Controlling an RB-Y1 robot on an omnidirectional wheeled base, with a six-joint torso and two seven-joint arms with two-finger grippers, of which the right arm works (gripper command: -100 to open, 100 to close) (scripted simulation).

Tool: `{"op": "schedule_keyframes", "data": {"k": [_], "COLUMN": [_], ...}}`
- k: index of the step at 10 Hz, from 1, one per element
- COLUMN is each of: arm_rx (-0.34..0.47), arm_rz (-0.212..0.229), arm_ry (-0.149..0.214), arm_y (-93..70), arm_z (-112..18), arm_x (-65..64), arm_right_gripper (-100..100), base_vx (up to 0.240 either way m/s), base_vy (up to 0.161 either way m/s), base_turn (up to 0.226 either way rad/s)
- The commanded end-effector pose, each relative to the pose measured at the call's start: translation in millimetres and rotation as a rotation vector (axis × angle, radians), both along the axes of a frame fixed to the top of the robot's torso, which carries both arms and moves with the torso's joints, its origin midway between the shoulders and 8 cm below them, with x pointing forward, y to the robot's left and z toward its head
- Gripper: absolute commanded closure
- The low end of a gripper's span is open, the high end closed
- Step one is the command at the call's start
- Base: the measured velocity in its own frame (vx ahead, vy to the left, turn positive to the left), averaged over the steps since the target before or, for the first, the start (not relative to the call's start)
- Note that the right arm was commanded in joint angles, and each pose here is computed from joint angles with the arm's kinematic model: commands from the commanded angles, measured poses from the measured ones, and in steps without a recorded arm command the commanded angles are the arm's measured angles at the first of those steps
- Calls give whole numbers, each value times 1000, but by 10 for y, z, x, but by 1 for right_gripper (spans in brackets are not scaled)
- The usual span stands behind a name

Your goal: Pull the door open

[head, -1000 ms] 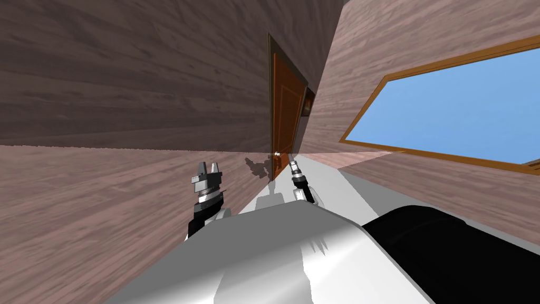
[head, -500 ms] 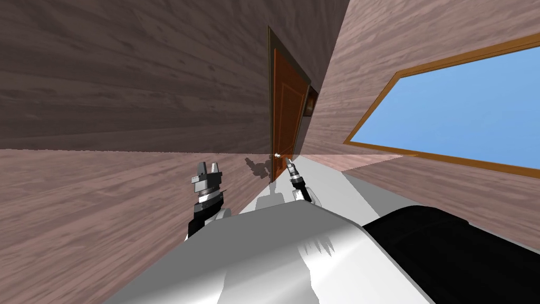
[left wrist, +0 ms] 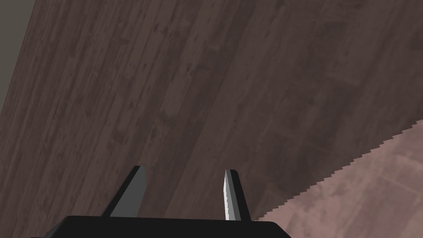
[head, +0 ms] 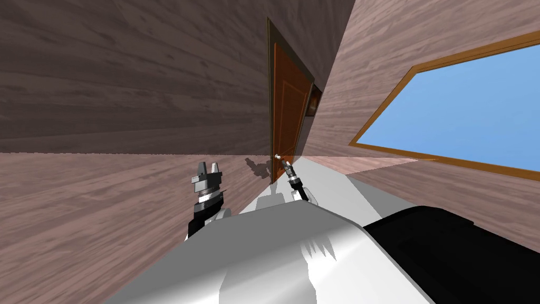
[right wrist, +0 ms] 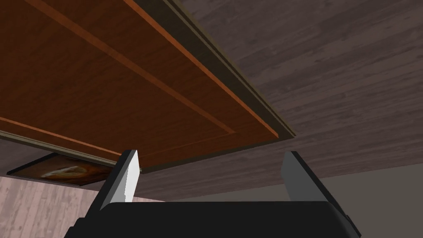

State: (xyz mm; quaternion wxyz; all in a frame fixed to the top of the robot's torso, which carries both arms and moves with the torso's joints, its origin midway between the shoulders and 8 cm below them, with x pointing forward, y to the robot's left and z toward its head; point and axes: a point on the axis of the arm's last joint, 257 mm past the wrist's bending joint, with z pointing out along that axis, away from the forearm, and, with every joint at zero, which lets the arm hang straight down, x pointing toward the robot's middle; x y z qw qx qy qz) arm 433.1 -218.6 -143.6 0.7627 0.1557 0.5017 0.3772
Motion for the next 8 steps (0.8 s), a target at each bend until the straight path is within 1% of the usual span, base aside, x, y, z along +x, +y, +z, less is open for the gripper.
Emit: {"op": "schedule_keyframes", "data": {"k": [1, 2, 3, 4, 5, 6, 7, 8], "arm_rx": [-23, -57, -90, -90, -124, -124, -158, -191], "arm_rz": [-5, -9, -12, -13, -16, -16, -19, -21], "arm_ry": [16, 29, 32, 41, 51, 53, 65, 71], "arm_y": [-2, 15, 37, 32, 49, 48, 63, 80], "arm_z": [-97, -210, -278, -322, -420, -433, -543, -626], "arm_x": [30, 59, 82, 84, 107, 107, 127, 146], "arm_right_gripper": [-100, -100, -100, -100, -100, -100, -100, -100], "base_vx": [61, 42, 58, 46, 54, 39, 28, 62], "base_vy": [-62, -51, -72, -58, -59, -44, -46, -83], "base_turn": [14, 37, 85, 26, 43, 26, 46, 75]}}
